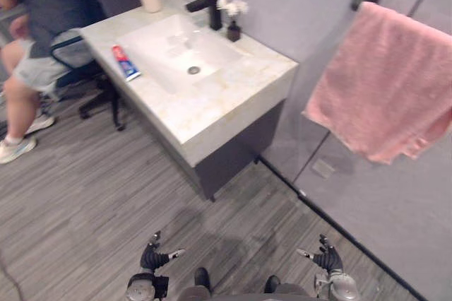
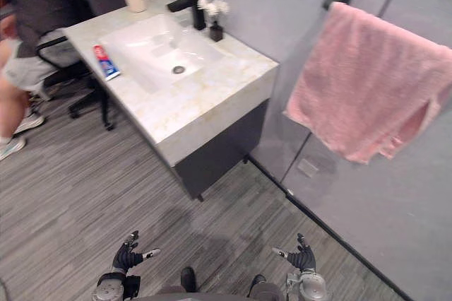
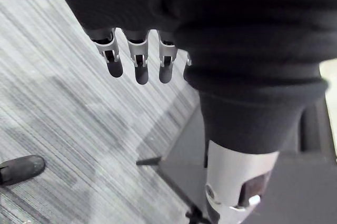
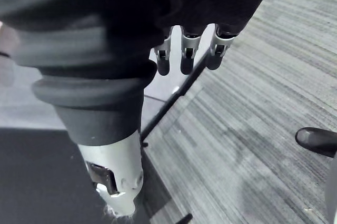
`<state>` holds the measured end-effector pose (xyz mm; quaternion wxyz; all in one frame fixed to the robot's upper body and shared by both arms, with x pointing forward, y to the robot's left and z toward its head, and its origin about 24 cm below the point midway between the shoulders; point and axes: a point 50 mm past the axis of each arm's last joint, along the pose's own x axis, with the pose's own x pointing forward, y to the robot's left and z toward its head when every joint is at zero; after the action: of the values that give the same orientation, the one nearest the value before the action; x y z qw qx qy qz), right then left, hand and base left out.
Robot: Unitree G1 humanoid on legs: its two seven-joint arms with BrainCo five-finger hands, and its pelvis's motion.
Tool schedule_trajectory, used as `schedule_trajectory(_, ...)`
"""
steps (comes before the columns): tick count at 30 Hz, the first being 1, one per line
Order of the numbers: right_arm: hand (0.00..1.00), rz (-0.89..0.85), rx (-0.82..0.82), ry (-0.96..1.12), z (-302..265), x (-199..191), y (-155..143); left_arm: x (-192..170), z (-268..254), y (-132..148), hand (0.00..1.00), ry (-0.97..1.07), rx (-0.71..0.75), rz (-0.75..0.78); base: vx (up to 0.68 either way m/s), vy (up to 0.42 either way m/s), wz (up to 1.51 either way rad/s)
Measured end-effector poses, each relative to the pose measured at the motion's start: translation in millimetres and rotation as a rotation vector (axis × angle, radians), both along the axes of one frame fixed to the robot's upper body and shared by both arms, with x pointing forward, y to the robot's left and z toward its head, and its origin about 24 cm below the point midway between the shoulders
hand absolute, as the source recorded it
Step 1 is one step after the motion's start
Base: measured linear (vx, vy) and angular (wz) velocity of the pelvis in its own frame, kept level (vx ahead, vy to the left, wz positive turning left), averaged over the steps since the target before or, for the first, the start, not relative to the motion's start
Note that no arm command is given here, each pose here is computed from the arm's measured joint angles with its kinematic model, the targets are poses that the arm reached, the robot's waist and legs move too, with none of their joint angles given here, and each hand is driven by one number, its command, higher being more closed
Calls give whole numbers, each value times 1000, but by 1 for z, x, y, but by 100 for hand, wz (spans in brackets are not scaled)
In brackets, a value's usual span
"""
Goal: Organize washtable
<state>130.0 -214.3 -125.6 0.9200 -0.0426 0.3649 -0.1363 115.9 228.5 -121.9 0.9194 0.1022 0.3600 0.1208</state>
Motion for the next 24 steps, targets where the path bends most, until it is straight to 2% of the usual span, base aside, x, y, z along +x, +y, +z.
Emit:
schedule_trajectory(4, 0, 8, -4, -4, 0, 2, 4, -2, -1, 3, 0, 9, 12, 26, 109, 122, 172)
schedule_trajectory(7, 0, 61, -30, -36, 6, 18, 5, -12, -3, 10, 0, 30, 23, 65, 247, 166, 134)
schedule_trajectory(9, 0, 136, 2, -105, 14, 40, 31, -19, 1, 30, 0, 40, 72, 112, 130, 13, 83)
schedule_trajectory(11, 0, 158, 13, -136, 18, 50, 40, -20, 2, 39, 0, 48, 98, 130, 124, 23, 43)
schedule_trajectory(15, 0, 210, -12, -192, 30, 68, 41, -35, -12, 12, 0, 93, 14, 162, 119, 117, 22)
schedule_trajectory(20, 0, 314, -9, -164, 25, 60, 61, -10, -2, 24, 0, 31, 52, 138, 236, 10, 66)
schedule_trajectory(24, 0, 357, -12, -155, 23, 57, 65, 8, -1, 16, 0, 10, 41, 88, 398, -101, 78)
